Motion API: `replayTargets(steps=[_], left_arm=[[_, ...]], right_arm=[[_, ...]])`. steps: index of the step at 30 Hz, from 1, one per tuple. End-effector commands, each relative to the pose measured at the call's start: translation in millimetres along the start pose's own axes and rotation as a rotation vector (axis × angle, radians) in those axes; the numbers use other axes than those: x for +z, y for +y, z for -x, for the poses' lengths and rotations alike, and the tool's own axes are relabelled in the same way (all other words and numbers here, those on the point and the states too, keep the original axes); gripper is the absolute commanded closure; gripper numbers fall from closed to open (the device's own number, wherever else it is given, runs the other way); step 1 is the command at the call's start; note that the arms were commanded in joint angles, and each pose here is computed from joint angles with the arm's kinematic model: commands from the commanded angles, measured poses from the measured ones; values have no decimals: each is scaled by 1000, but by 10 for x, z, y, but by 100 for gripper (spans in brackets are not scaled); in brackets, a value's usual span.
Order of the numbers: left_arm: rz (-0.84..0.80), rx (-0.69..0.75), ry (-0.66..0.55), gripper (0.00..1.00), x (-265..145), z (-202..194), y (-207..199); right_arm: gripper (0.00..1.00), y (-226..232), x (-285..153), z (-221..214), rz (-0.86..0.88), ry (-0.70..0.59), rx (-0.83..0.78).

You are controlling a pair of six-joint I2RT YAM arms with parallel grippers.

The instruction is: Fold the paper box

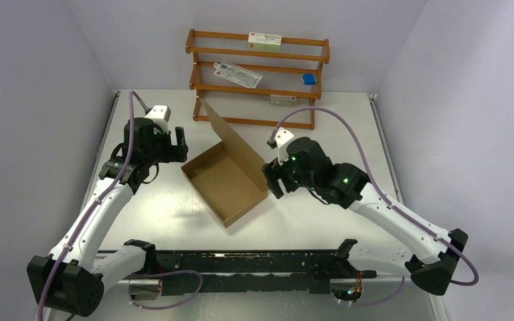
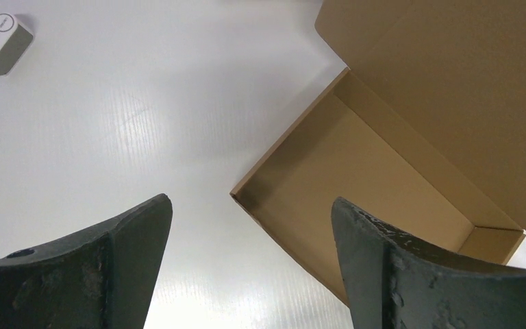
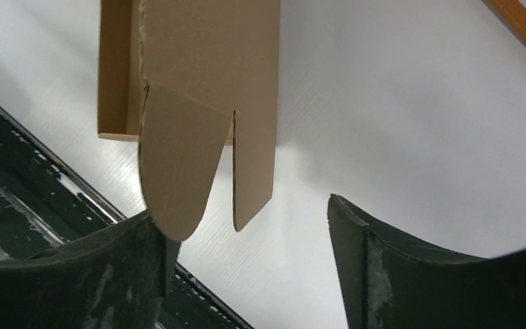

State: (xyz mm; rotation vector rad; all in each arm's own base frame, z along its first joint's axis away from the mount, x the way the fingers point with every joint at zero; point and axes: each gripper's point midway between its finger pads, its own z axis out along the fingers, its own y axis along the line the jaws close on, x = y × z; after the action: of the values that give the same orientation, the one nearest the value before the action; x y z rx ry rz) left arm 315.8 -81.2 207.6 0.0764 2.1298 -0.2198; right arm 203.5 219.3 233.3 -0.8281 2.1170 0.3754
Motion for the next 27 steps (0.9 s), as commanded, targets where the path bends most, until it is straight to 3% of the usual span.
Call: replayTargets(steps=[1,3,6,10,14,27], left_arm=[[5,25,-54,10,7,141,-7],[5,30,-53,10,4,132,-10],[5,36,-57,10,-6,136,-13],[9,47,-59,10,-17,138,-25],[40,58,-64,10,-35,155,-13],[43,100,-50,9,100,434,-87]], right_arm=[[26,-42,75,124,-36,-20,-46],[32,-48,139,96,-37,-6,-76],[51,-91,206,97,-47,-2,-154],[66,-114,284,180,-30,-27,-267],[87,-195,393,255,-3,-57,-353],[91,-844,670,550,211,-136,-558]])
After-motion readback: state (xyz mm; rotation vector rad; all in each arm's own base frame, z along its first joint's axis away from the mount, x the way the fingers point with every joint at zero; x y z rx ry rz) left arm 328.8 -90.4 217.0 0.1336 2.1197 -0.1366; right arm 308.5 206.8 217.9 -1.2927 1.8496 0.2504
